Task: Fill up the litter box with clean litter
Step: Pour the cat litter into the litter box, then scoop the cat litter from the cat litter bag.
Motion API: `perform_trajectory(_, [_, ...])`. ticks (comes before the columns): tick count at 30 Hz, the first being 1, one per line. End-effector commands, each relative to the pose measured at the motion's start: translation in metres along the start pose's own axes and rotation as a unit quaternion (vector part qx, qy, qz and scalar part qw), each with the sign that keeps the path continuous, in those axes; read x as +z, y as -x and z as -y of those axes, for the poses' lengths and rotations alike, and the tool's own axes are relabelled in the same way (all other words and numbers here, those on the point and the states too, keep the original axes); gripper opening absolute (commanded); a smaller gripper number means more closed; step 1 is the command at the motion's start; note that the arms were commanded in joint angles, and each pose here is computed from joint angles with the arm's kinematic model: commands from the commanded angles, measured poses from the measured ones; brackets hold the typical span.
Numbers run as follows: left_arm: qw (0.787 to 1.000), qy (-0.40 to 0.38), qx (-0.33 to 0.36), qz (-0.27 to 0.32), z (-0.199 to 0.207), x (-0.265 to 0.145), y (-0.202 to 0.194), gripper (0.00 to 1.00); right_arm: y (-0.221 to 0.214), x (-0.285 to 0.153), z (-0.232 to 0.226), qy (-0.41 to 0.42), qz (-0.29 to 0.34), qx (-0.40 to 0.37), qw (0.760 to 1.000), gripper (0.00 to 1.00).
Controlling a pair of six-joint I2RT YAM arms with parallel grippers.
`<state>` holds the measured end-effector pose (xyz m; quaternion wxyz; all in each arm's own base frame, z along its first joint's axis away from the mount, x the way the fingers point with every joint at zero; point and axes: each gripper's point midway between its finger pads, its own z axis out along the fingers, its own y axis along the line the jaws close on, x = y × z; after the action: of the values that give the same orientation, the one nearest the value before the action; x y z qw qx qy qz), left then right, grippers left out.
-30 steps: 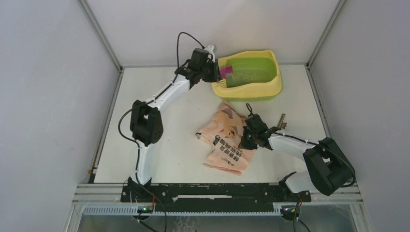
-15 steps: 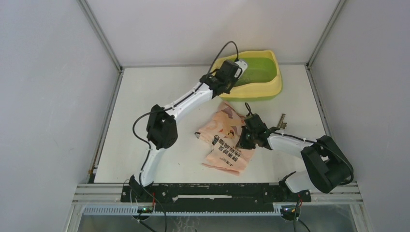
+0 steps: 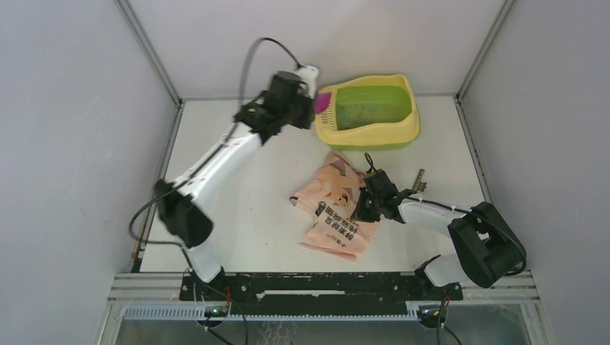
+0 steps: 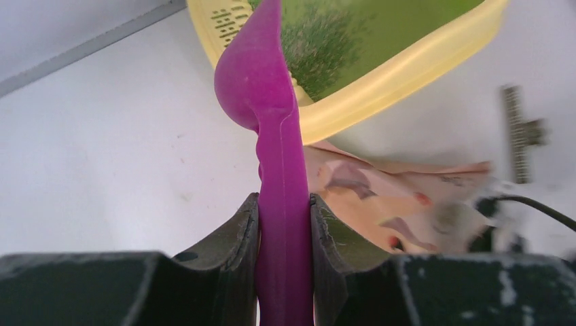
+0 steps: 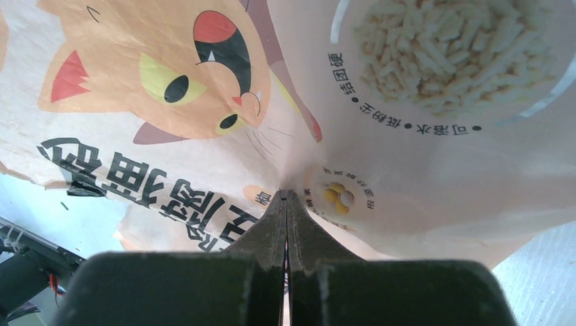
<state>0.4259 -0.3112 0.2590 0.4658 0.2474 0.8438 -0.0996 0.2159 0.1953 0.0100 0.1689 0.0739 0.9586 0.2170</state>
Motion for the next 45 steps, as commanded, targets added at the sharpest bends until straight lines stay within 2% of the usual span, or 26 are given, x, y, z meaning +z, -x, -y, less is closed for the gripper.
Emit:
perform_trajectory(1, [0.975,-0.122,-0.177,0.064,-0.004,-0.112,0.032,0.03,-0.008,-0.006,0.019,-0.031,-0.005,-0.006,0.999,0.00])
perform_trajectory(4, [0.959,-0.154,-0.234,0.038,0.002,-0.145,-0.002,0.03,-0.005,-0.010,0.020,-0.032,0.001,-0.005,0.999,0.00])
perform_trajectory(9, [0.910,-0.232,-0.343,0.011,0.023,-0.195,-0.060,0.02,0.000,-0.018,0.021,-0.033,0.013,-0.004,0.999,0.00])
perform_trajectory(14, [0.879,-0.264,-0.397,-0.011,0.041,-0.226,-0.113,0.02,0.002,-0.027,0.019,-0.031,0.026,-0.006,0.999,0.00])
perform_trajectory(23, [0.873,-0.229,-0.428,-0.049,0.044,-0.256,-0.178,0.03,0.003,-0.035,0.015,-0.026,0.035,-0.007,0.999,0.01])
perform_trajectory(26, [0.869,-0.224,-0.436,-0.061,0.046,-0.257,-0.194,0.03,0.003,-0.036,0.014,-0.026,0.038,-0.007,0.999,0.33])
perform_trajectory(30, [0.866,-0.213,-0.446,-0.079,0.047,-0.256,-0.216,0.03,0.006,-0.039,0.015,-0.031,0.048,-0.007,0.998,0.53])
perform_trajectory(40, [0.863,-0.154,-0.464,-0.128,0.040,-0.238,-0.260,0.00,0.010,-0.042,0.013,-0.030,0.057,-0.006,0.998,0.56])
perform_trajectory(45, [0.858,-0.155,-0.474,-0.126,0.041,-0.222,-0.261,0.00,0.011,-0.042,0.012,-0.028,0.057,-0.006,0.998,0.56])
